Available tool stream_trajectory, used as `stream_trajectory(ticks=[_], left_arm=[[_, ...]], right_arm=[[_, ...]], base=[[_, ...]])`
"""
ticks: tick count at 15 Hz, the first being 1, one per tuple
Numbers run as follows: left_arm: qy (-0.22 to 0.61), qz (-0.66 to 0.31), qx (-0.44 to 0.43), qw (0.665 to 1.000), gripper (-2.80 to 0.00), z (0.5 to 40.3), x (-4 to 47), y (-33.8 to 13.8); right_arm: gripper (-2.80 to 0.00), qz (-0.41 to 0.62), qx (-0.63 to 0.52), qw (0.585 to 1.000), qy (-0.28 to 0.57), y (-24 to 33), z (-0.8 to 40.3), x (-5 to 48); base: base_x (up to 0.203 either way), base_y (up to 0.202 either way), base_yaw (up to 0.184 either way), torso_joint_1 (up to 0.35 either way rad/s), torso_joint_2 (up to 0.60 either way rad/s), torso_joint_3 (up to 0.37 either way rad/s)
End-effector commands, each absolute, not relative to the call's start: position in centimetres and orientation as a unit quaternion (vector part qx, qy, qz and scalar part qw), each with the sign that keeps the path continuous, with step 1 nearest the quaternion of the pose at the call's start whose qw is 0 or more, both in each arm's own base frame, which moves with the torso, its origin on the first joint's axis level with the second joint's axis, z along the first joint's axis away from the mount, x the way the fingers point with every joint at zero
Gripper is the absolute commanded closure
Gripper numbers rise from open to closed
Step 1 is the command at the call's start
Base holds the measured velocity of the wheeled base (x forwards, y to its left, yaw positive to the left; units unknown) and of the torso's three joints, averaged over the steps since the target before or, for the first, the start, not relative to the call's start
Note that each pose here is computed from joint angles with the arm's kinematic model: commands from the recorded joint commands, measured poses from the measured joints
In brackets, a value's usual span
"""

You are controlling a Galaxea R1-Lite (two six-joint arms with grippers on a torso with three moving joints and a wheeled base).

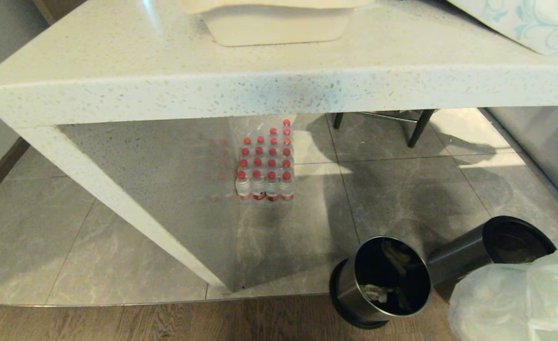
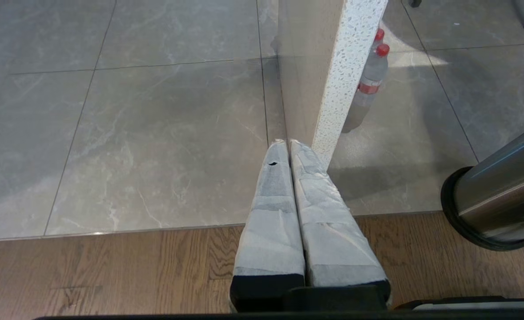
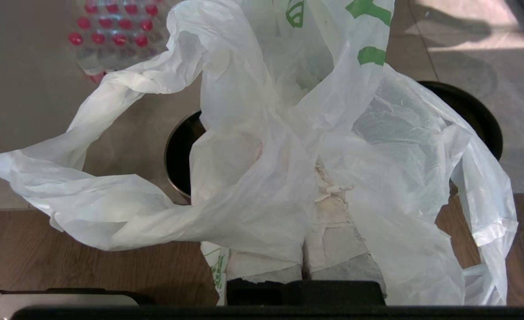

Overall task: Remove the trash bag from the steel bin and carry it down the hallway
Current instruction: Put the trash bag at the door

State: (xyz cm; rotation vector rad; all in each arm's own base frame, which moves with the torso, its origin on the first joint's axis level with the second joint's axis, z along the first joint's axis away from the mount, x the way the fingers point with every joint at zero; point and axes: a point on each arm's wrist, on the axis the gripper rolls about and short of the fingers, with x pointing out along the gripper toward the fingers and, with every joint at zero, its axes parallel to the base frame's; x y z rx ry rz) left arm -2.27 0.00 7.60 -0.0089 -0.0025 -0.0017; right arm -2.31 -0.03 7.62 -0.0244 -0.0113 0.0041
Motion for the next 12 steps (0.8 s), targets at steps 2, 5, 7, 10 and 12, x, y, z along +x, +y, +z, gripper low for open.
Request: stream_trajectory(ticks=[2,5,7,10,12], left_arm=[[-0.002,-0.001,-0.005,1.0,0.0,7.6,-2.27,0.0],[-0.002,-0.001,-0.007,1.0,0.0,7.6,-2.27,0.0],[-0.002,-0.001,-0.007,1.0,0.0,7.6,-2.27,0.0],[-0.002,-0.001,-0.007,1.0,0.0,7.6,-2.27,0.0],[-0.002,-0.001,-0.007,1.0,0.0,7.6,-2.27,0.0]], right_arm=[[0.0,0.002,-0.012,1.0,-0.004,-0.03,7.63,-2.28],[0.0,0.002,-0.012,1.0,-0.004,-0.03,7.63,-2.28],[0.0,0.002,-0.012,1.0,-0.004,-0.03,7.63,-2.28],[0.0,0.002,-0.012,1.0,-0.004,-0.03,7.63,-2.28],[0.0,0.002,-0.012,1.0,-0.004,-0.03,7.63,-2.28]], base=[[0.0,0.0,0.0,0.002,0.0,0.156],[0.0,0.0,0.0,0.002,0.0,0.192],[0.0,0.0,0.0,0.002,0.0,0.191],[0.0,0.0,0.0,0.002,0.0,0.204],[0.0,0.0,0.0,0.002,0.0,0.2]])
